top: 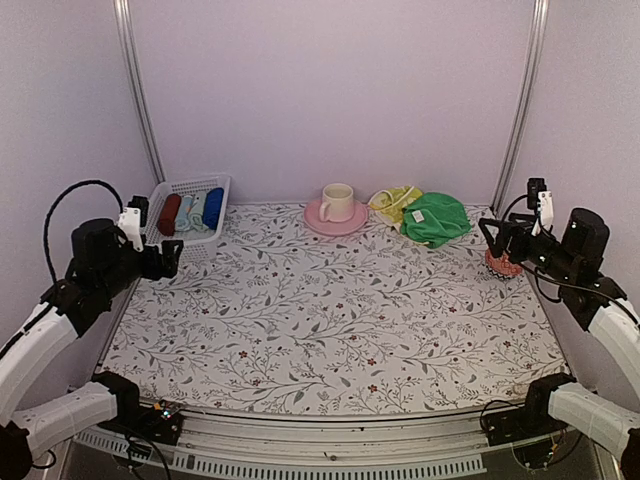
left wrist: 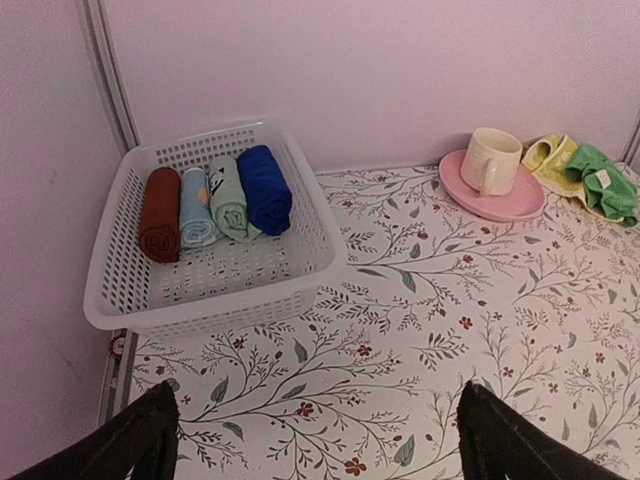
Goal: Roll the towels
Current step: Pick up the towel from the towel pile.
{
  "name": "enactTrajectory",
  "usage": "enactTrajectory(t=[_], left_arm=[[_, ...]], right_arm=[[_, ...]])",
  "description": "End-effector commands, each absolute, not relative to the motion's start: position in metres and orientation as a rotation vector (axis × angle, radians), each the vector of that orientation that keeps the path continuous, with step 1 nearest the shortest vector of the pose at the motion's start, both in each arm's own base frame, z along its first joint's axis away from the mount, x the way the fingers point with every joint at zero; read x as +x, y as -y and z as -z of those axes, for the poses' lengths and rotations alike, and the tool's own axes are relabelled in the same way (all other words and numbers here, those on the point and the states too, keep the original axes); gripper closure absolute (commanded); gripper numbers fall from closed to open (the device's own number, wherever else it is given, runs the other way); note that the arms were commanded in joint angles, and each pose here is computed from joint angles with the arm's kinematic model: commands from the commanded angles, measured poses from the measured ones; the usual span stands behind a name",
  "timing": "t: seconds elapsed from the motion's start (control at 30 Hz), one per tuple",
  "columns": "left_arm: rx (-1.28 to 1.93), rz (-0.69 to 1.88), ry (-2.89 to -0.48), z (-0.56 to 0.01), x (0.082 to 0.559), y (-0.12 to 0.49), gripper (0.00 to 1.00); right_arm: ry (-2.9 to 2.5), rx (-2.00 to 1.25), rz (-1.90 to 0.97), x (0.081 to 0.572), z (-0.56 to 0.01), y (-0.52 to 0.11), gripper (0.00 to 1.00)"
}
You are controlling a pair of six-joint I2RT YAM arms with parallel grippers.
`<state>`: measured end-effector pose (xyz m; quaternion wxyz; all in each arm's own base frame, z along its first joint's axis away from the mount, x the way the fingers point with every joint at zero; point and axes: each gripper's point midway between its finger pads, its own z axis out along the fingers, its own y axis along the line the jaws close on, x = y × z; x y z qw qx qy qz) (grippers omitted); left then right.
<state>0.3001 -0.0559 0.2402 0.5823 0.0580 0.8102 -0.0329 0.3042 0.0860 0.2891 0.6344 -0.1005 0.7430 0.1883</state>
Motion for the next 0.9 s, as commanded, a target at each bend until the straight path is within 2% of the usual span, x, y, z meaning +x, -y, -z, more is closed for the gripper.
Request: enactTrajectory(t=[0.0,0.17,0.4,0.6,0.87], left_arm=[[-0.039,0.070,-1.765,-0.270,0.300,0.042,0.03],[-0.127,0.089,-1.697,-0.287,0.299,0.033,0.03],[-0.183,0.108,-1.681,-0.291,0.302,0.029,0.03],[-0.193,0.113,-1.683,-0.289,0.305,0.029,0.03],[-0.202,0.124,-1.695,-0.284,0.310,0.027,0.03]], right_arm=[[-1.566,-0.280,-0.410,0.308,-0.320,-0.087,0.01],[-1.529,-0.469,-0.329,0.309,-0.318,-0.097,0.01],[-1.600,-0.484,-0.296,0.333,-0.304,-0.095,0.01],[-1.834,-0.456,-0.266,0.393,-0.273,-0.091,0.01],[-2.121,-0.442,-0.280,0.501,-0.219,-0.098,0.01]])
